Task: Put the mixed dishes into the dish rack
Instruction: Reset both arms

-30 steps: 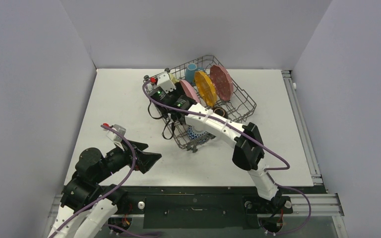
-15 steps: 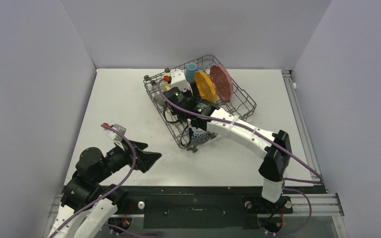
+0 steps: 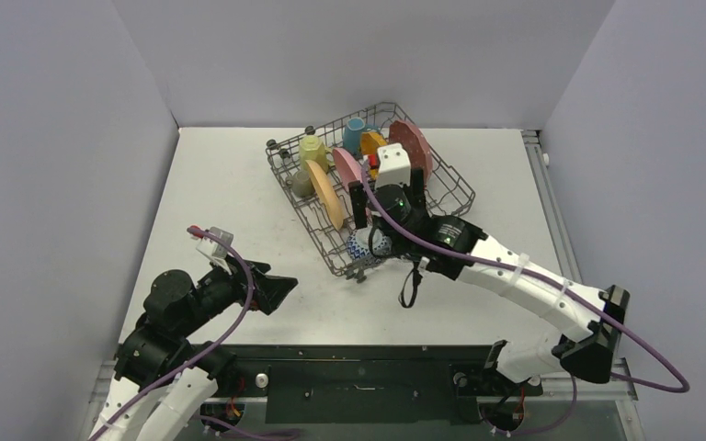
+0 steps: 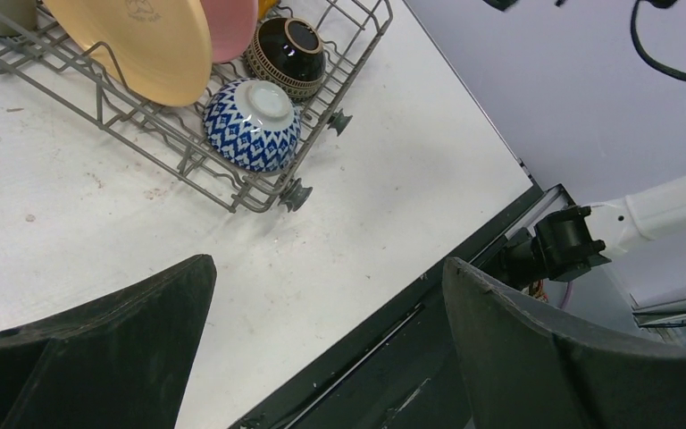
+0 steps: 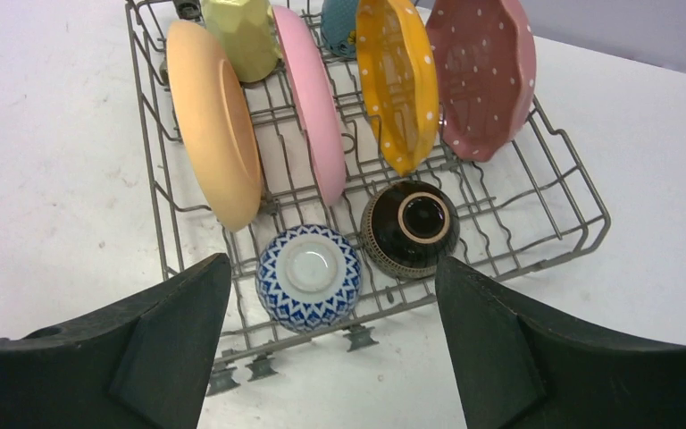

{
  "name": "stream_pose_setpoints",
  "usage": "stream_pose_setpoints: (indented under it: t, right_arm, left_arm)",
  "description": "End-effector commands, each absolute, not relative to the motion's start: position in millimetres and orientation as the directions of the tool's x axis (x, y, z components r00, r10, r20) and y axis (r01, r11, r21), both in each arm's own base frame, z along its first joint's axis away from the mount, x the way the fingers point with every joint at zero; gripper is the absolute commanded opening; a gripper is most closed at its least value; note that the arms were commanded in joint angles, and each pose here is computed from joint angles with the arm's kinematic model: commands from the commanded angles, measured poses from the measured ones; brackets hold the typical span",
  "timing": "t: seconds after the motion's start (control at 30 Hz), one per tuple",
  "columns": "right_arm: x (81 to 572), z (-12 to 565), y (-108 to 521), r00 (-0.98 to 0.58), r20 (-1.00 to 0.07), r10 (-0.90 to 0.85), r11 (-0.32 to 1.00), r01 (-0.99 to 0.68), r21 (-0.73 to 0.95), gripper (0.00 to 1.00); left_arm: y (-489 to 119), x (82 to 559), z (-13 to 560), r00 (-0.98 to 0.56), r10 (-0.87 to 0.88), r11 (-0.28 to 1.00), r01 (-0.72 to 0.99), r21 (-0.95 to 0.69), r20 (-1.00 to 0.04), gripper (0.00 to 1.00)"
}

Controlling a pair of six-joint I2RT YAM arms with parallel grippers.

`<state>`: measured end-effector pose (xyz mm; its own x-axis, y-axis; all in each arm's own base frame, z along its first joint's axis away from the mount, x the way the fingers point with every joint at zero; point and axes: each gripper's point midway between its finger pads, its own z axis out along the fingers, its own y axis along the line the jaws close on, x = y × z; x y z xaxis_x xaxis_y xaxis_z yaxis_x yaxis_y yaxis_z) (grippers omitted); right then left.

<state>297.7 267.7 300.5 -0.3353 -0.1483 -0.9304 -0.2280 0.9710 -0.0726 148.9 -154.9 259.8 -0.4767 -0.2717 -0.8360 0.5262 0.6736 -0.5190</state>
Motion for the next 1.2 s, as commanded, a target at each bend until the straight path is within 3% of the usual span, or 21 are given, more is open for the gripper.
stream_pose_setpoints:
  t: [0.0,0.53,1.17]
  right_arm:
    - [281.1,310.2,246.8,-0.295,-0.953,-0.072,0.975,-0.221,-0.005,0.79]
    - [224.5,293.8,167.6,-0.230,-0.972,0.055,0.957,-0.265,0.117,0.79]
    - [198.9,250.2,150.5,-0.184,-0.976,0.117,0.914,-0.364,0.178,0.79]
  left_arm:
    - [-149.1,152.2,272.4,-0.427,-0.296,0.688,0.526,-0.500,-0.855,0.96]
    - [-143.6,160.4,268.7,-0.423,-0.306,0.716,0.488,-0.499,-0.853,0.96]
    - [-139.7,162.6,271.7,-0.400,-0.320,0.719,0.487,-0.495,-0.859,0.96]
